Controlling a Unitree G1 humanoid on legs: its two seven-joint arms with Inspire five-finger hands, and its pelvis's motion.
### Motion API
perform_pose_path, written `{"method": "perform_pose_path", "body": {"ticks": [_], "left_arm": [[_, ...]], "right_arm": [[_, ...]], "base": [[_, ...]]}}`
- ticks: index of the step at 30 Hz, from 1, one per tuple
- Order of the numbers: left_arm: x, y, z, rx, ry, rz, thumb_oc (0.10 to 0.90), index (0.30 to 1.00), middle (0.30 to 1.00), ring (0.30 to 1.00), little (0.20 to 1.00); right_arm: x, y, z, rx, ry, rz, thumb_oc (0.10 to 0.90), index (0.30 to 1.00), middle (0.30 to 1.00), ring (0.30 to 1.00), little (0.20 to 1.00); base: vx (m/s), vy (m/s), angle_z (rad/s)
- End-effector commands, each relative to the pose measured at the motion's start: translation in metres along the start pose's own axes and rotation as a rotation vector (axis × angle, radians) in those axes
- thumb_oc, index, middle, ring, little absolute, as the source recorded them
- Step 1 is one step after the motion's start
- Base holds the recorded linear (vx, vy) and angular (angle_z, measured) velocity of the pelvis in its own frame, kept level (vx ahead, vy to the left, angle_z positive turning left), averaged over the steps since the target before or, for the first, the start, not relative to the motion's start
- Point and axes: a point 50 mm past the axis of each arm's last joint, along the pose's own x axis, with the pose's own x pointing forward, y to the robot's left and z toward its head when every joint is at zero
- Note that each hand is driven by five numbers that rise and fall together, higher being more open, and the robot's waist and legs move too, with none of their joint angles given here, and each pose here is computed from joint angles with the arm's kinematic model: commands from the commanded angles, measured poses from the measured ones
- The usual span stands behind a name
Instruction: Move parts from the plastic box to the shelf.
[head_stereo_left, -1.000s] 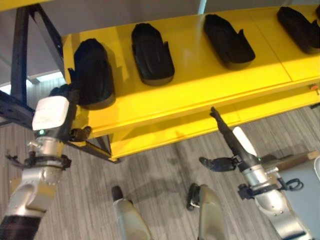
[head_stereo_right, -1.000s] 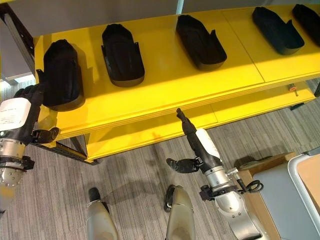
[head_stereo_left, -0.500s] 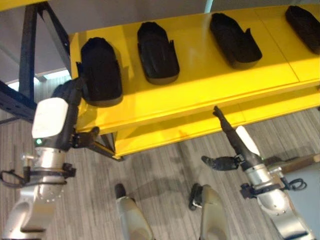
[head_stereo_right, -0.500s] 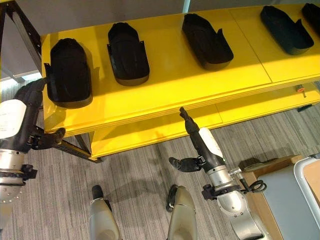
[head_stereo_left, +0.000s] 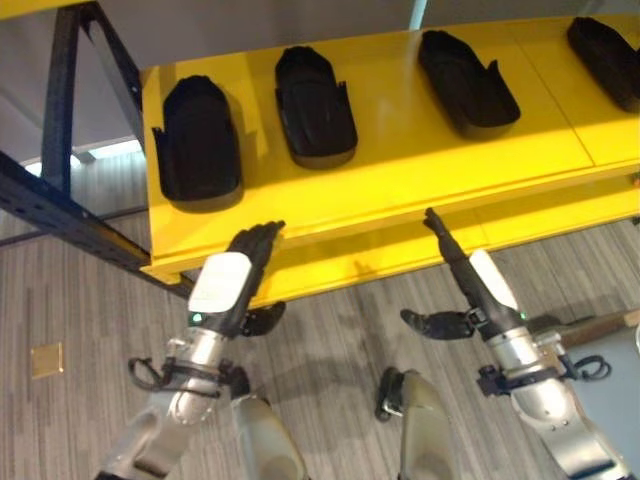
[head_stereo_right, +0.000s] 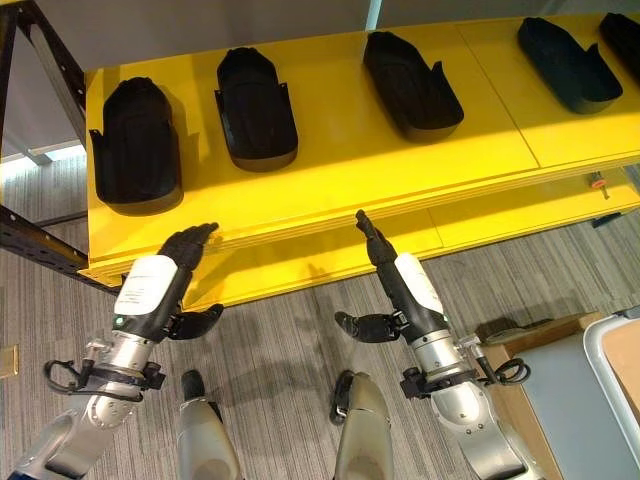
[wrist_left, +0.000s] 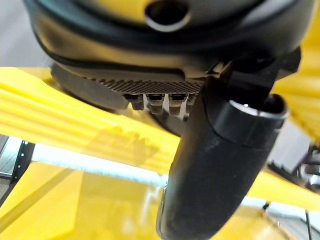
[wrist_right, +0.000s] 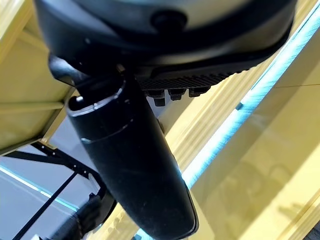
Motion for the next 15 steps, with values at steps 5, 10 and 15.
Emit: {"method": "perform_pose_path", "body": {"ticks": [5,10,15], "left_arm": [[0.004,0.029,-0.002,0.189,-0.063,0.106,0.9,1.0,1.0,1.0,1.0],[-0.002,0.037,-0.018,0.28,0.013,0.172,0.9,1.0,1.0,1.0,1.0],[-0.005,0.052,-0.023,0.313,0.027,0.277,0.9,1.0,1.0,1.0,1.0]], "right_arm": [[0.02,-0.02,0.044,0.026,-0.274,-0.181,0.9,1.0,1.0,1.0,1.0],[0.02,-0.021,0.043,0.026,-0.27,-0.184,0.9,1.0,1.0,1.0,1.0],[0.019,-0.022,0.044,0.023,-0.278,-0.194,0.9,1.0,1.0,1.0,1.0]], "base": [[0.0,0.0,0.0],[0.0,0.0,0.0],[0.0,0.0,0.0]]}}
